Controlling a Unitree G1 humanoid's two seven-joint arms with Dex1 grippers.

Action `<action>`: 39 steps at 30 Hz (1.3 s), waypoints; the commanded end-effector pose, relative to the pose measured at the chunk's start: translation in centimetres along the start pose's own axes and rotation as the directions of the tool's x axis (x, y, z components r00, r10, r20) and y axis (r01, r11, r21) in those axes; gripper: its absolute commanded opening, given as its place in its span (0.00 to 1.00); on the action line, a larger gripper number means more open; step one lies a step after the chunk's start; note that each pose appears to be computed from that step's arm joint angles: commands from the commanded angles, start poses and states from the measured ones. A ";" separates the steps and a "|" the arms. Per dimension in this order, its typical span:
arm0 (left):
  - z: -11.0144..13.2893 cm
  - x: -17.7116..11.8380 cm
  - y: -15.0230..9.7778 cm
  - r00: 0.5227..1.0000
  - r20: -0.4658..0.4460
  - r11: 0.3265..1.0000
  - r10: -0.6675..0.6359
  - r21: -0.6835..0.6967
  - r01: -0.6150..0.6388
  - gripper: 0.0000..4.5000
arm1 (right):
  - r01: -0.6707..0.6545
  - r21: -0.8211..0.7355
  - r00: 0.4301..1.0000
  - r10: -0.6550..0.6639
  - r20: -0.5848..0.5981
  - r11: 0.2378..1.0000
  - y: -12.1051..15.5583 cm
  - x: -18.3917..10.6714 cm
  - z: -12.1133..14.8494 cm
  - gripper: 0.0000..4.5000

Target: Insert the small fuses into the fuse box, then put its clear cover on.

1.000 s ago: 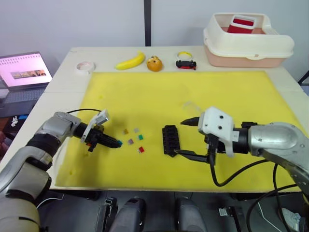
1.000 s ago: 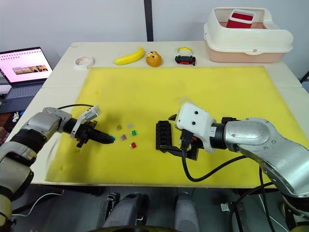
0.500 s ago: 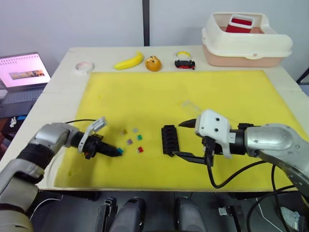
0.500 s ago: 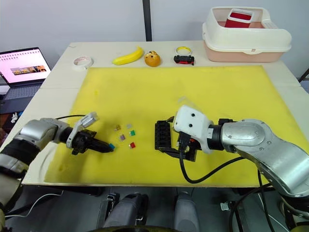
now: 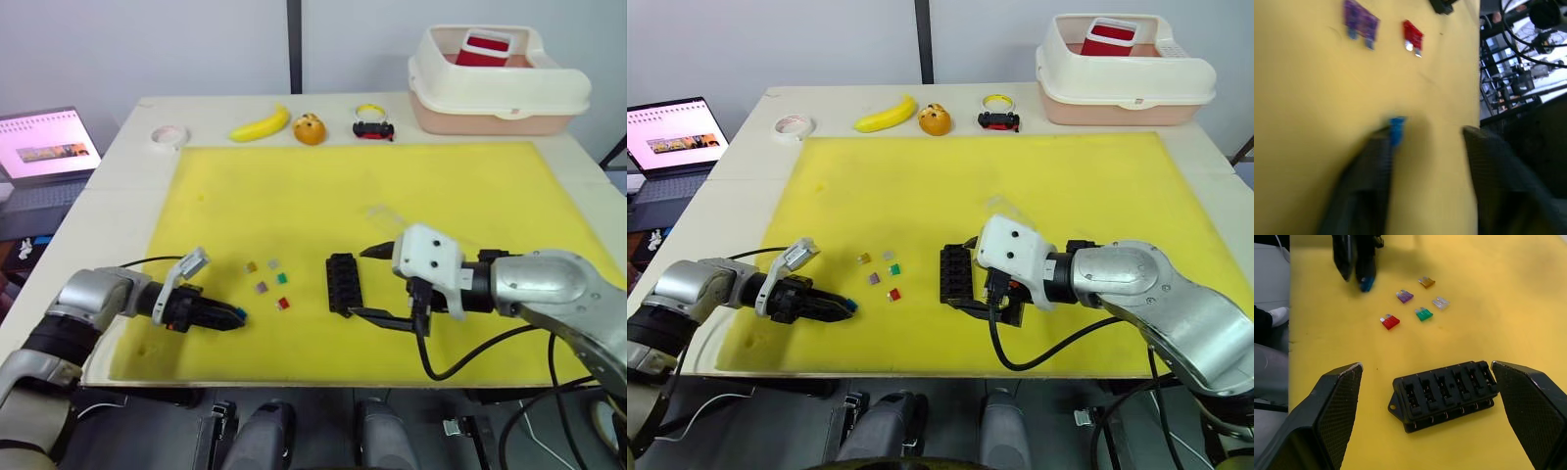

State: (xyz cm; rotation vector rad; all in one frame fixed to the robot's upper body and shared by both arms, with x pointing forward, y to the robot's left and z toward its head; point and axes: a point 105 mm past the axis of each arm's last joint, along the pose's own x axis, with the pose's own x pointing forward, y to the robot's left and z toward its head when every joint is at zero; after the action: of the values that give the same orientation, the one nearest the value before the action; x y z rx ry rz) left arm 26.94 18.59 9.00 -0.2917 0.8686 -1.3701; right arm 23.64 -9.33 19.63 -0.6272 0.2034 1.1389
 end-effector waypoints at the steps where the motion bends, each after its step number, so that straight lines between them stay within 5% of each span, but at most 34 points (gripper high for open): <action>1: -0.6 -2.4 1.2 0.990 -0.007 0.990 0.141 -0.017 -0.142 0.50 | 0.012 -0.046 1.000 -0.011 0.027 0.999 -0.1 -0.1 0.9 1.00; 16: -0.8 -3.3 2.0 0.986 0.058 0.980 0.158 -0.133 -0.149 0.50 | 0.017 -0.050 0.999 -0.015 0.033 0.999 -0.1 0.1 0.9 1.00; 39: -1.2 -0.1 0.8 0.997 0.081 0.980 0.004 -0.199 0.012 0.50 | 0.021 -0.063 0.999 -0.020 0.027 0.998 -0.4 0.3 0.8 1.00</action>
State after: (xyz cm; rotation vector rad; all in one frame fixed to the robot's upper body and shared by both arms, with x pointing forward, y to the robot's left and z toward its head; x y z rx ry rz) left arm 27.39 19.61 8.88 -0.4805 0.8813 -1.2698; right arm 24.14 -8.97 19.66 -0.6412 0.1761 1.1307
